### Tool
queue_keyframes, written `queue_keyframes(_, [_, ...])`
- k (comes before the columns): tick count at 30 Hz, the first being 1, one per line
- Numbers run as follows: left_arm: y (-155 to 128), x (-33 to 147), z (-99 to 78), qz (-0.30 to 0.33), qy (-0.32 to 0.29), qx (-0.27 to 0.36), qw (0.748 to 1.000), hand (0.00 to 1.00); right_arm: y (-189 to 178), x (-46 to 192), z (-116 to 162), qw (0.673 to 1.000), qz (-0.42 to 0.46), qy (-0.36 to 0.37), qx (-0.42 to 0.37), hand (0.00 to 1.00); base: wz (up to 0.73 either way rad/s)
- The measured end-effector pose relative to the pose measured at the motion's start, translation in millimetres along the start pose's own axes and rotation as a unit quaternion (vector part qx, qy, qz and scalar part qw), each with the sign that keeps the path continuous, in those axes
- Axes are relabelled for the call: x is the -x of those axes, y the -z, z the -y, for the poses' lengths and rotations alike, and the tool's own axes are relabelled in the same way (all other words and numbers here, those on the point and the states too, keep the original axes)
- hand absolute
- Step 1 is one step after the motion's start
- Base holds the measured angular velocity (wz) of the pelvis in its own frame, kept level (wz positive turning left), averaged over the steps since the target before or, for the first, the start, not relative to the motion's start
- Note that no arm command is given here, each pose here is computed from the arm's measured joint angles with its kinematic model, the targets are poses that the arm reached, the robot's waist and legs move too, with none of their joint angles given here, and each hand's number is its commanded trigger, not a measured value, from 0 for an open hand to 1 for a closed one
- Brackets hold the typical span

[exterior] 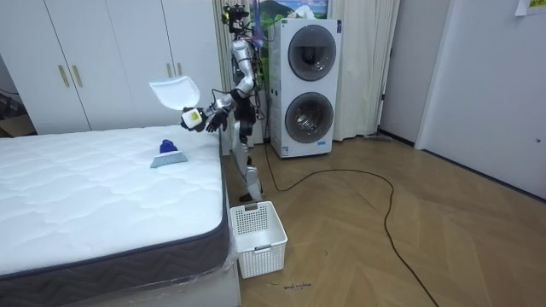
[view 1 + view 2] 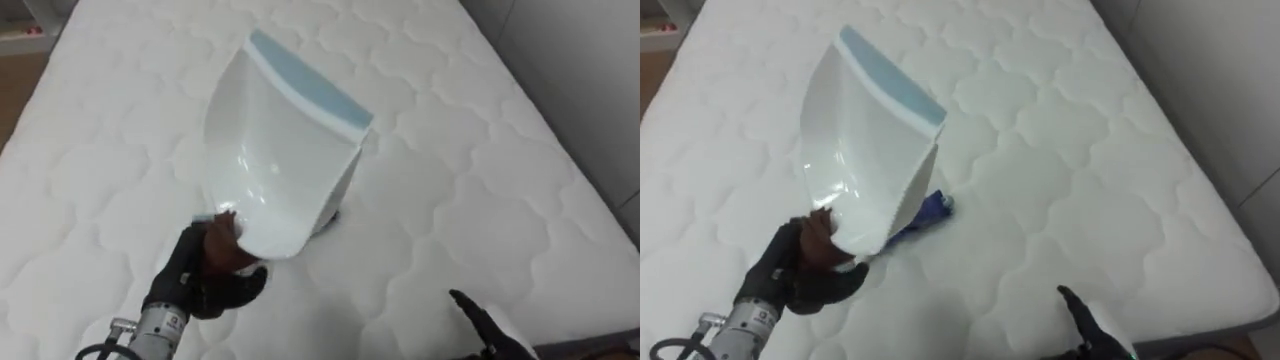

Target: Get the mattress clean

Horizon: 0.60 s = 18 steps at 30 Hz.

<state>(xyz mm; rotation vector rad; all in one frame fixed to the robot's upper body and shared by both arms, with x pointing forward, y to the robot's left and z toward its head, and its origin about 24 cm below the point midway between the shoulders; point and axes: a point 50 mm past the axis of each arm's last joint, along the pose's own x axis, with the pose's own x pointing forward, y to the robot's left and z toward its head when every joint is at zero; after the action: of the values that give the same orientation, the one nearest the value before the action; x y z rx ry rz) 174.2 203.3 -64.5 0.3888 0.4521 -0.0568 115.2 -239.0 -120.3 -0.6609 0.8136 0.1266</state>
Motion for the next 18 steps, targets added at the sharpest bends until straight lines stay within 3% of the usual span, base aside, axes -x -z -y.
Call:
queue_keyframes(12, [93, 31.0, 6.2, -0.216, 0.013, -0.022, 0.976, 0.00, 42, 8, -15, 0.989, -0.114, 0.006, -0.097, 0.00, -0.01])
queue_keyframes(18, [125, 55.6, 7.6, -0.307, -0.011, 0.016, 0.951, 0.00, 63, 17, -25, 0.967, -0.180, 0.022, -0.178, 0.00, 0.02])
